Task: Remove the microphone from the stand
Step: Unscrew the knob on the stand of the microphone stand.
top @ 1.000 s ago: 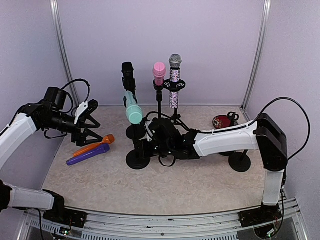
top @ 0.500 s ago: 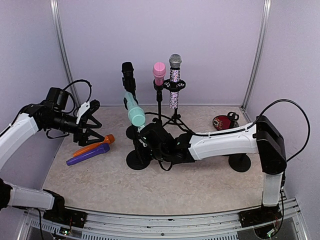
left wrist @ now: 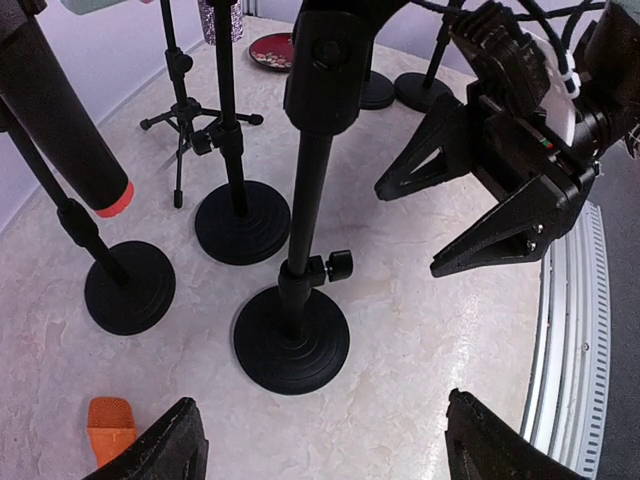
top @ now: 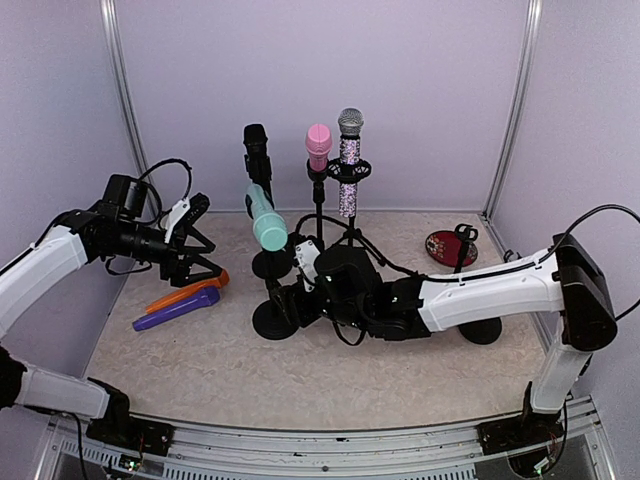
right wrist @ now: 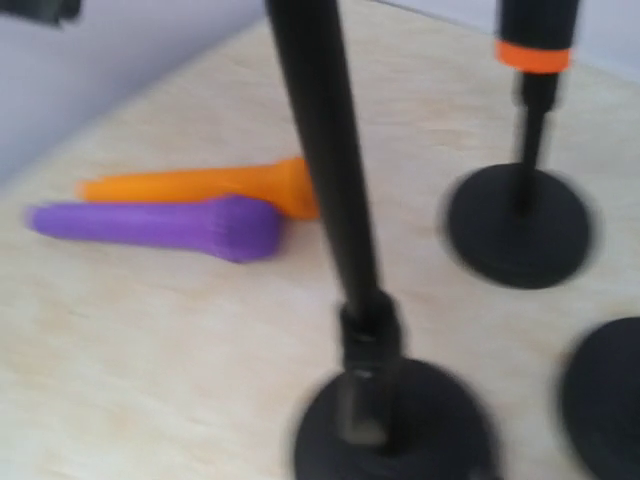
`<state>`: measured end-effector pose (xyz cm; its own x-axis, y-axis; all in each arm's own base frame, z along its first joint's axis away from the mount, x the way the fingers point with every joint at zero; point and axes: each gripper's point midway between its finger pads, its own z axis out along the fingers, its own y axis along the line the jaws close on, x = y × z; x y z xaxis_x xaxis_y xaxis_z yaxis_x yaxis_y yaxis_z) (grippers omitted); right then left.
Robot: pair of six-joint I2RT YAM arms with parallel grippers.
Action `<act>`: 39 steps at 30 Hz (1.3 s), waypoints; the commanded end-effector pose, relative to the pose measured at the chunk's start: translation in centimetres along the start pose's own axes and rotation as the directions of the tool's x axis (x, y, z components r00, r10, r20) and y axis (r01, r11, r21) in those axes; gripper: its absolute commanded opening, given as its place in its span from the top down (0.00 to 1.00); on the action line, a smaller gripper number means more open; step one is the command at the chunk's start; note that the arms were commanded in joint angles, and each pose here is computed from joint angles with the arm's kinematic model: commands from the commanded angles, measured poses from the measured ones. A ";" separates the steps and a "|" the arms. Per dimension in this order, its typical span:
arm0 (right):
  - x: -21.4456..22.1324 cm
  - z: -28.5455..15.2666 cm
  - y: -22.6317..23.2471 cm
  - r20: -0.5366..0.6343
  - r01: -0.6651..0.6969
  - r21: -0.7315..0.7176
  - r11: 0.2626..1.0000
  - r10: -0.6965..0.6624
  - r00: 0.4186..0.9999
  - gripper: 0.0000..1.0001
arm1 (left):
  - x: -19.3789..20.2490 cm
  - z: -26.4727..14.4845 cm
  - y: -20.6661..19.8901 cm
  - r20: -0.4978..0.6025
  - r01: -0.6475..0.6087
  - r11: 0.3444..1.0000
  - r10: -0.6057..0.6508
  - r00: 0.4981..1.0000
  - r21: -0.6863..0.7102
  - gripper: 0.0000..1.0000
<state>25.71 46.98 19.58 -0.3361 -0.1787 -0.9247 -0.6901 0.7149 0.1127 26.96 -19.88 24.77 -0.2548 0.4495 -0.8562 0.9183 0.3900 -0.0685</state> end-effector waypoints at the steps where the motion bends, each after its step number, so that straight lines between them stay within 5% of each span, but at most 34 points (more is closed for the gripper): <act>1: -0.2 0.4 1.2 -0.046 -0.288 -0.215 0.933 0.284 0.958 0.40 | -0.5 0.0 -0.6 0.025 -0.006 1.000 0.006 1.000 0.028 0.20; 12: 1.0 3.7 0.3 -0.070 -0.170 -0.122 0.978 0.163 0.984 0.47 | -0.4 -0.5 -1.0 0.009 -0.023 0.999 0.022 1.000 0.039 0.20; 21: 2.2 5.0 -0.7 -0.094 -0.109 -0.048 0.993 0.104 0.990 0.64 | -0.2 -0.6 -1.0 -0.007 -0.033 0.999 0.033 0.999 0.040 0.20; 31: 2.4 5.5 -0.2 -0.069 -0.014 -0.023 1.000 0.013 0.998 1.00 | 0.2 -0.4 -0.8 -0.019 -0.038 0.999 0.038 0.999 0.033 0.21; 39: 3.7 5.1 -0.7 -0.090 0.113 0.081 0.990 -0.105 0.990 1.00 | 0.4 -0.3 -0.6 -0.024 -0.041 0.999 0.041 0.999 0.029 0.21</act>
<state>28.22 49.63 15.73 -0.3654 -0.2247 -0.9033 -0.6892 0.7176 0.1003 25.89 -19.76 24.06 -0.2472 0.4815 -0.8409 0.9331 0.3522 -0.0726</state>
